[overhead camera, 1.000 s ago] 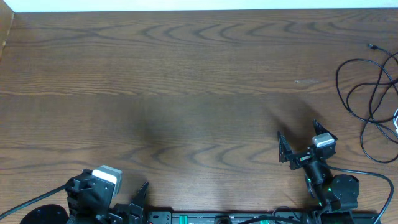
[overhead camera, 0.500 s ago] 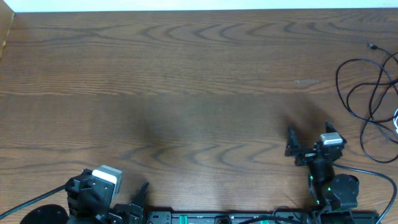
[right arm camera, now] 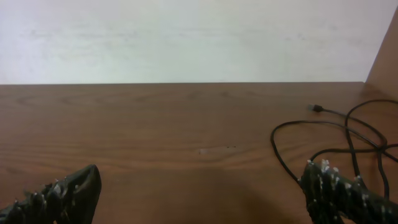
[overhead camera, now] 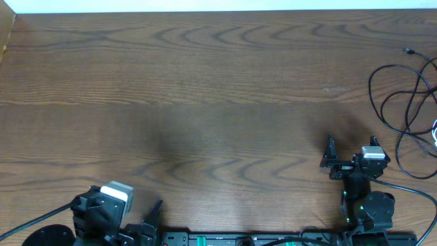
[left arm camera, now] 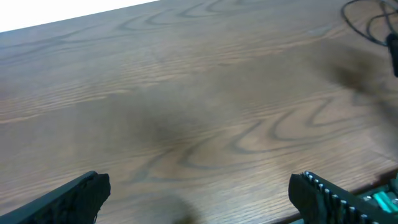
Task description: Untangle cables
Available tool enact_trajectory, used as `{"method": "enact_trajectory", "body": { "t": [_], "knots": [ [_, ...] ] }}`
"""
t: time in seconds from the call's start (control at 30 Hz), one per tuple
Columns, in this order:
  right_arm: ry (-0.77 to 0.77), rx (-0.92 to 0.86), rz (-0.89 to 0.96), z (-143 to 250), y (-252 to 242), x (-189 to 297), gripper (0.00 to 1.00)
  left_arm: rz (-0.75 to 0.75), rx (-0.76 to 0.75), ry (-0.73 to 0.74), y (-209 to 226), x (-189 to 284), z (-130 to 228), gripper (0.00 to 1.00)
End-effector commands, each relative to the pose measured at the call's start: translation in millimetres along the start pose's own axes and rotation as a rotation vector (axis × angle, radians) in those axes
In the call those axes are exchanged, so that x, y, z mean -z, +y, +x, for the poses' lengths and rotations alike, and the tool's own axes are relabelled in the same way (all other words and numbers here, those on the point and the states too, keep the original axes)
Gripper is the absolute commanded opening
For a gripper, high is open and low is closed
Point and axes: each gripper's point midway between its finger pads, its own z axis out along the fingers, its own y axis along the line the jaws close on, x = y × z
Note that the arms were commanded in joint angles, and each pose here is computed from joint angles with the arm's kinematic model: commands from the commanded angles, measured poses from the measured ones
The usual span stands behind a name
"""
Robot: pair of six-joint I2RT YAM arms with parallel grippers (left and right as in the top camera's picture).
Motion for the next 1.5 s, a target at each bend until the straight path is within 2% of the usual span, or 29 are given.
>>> {"method": "enact_trajectory", "body": {
  "t": [0.0, 0.17, 0.33, 0.4, 0.53, 0.63, 0.83, 0.97, 1.17, 1.3, 1.47],
  "knots": [
    [-0.005, -0.013, 0.02, -1, -3, 0, 0.99, -0.04, -0.004, -0.027, 5, 7, -2, 0.98],
    [-0.005, -0.013, 0.02, -1, -3, 0, 0.99, -0.068, 0.006, -0.218, -1, 41, 2, 0.98],
    [-0.005, -0.013, 0.02, -1, -3, 0, 0.99, -0.161, 0.121, -0.392, 6, 78, 23, 0.98],
    [-0.004, -0.013, 0.02, -1, -3, 0, 0.99, -0.158, 0.131, -0.414, 4, 82, 29, 0.98],
    [-0.005, -0.013, 0.02, -1, -3, 0, 0.99, -0.125, 0.283, -0.425, 3, 83, 38, 0.98],
    [-0.004, -0.013, 0.02, -1, -3, 0, 0.99, -0.134, 0.287, -0.389, 4, 79, 45, 0.98],
    [-0.005, -0.013, 0.02, -1, -3, 0, 0.99, -0.12, 0.287, -0.331, 6, 52, 46, 0.98],
    [-0.004, -0.013, 0.02, -1, -3, 0, 0.99, -0.078, 0.268, -0.379, 8, 24, 21, 0.98],
    [-0.004, -0.013, 0.02, -1, -3, 0, 0.99, 0.014, 0.237, -0.432, 10, -46, -5, 0.98],
    [-0.004, -0.013, 0.02, -1, -3, 0, 0.99, 0.077, 0.149, -0.485, 4, -76, -16, 0.98],
    [-0.005, -0.013, 0.02, -1, -3, 0, 0.99, 0.052, 0.083, -0.545, 12, -103, -19, 0.98]
  ]
}}
